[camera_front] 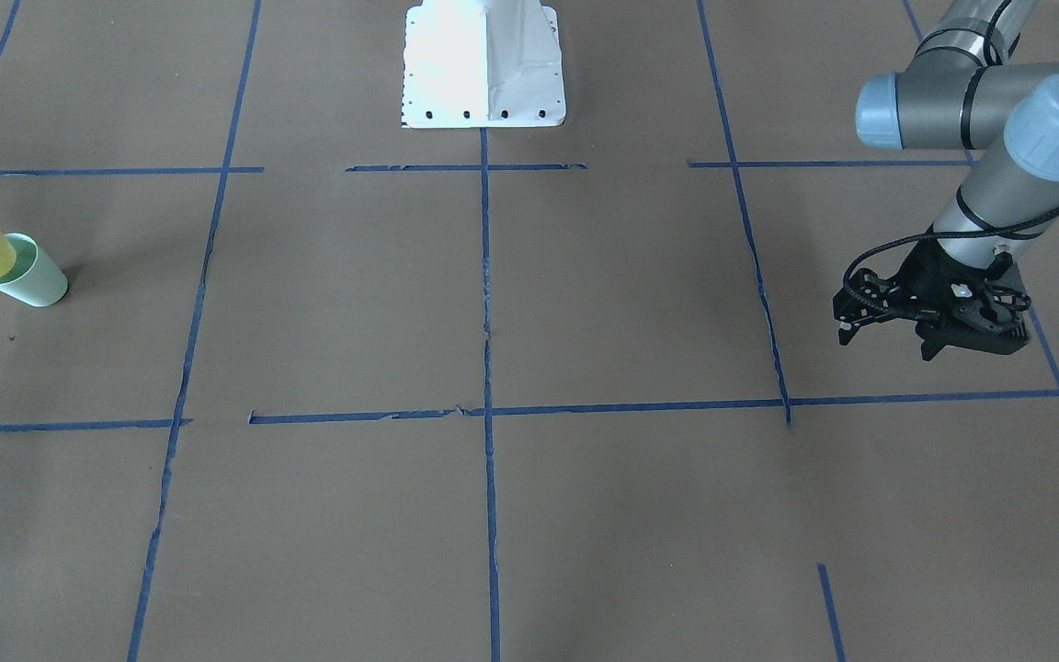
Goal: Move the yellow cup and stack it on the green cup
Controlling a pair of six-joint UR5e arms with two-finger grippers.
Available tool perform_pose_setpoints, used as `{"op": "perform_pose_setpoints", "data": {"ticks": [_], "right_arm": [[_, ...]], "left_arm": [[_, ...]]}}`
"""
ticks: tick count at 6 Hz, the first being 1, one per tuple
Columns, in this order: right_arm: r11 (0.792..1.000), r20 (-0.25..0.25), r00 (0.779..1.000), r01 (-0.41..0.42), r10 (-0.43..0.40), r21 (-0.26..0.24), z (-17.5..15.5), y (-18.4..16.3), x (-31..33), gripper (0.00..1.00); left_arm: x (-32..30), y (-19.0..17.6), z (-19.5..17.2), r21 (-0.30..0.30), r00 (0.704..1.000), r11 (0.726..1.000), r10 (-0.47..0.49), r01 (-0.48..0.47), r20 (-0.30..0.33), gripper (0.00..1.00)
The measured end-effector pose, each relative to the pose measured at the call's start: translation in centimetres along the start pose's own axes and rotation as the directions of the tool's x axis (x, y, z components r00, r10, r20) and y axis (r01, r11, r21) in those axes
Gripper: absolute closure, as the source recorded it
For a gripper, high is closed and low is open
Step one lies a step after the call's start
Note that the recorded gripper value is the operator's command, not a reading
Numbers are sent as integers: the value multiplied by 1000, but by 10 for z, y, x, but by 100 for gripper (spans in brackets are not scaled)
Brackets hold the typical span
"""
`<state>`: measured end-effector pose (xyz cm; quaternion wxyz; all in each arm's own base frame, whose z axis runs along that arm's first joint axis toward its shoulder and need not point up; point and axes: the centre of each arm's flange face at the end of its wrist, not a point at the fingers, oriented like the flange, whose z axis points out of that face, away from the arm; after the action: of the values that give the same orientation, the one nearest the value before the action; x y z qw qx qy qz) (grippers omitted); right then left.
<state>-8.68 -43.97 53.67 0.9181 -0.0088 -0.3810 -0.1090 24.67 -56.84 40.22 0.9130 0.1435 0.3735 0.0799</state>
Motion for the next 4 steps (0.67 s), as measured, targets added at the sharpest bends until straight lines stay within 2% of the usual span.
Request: {"op": "perform_pose_setpoints", "data": {"ticks": [1,2,3,4], "right_arm": [[1000,0,1000,5,-5,-5,2,0,-2,96],[1000,1,1000,8,-8,-7,3,-1,-3,91],[1000,0,1000,10,-10,-8,4,-1,-4,20],[1000,0,1000,13,-13,-11,5,-1,-4,0]], "left_arm": [[0,0,0,0,1000,1000,0,0,0,0],[0,0,0,0,1000,1000,-1,1,-1,0],[0,0,0,0,1000,1000,-1,1,-1,0],[0,0,0,0,1000,1000,-2,2,-2,0]]}}
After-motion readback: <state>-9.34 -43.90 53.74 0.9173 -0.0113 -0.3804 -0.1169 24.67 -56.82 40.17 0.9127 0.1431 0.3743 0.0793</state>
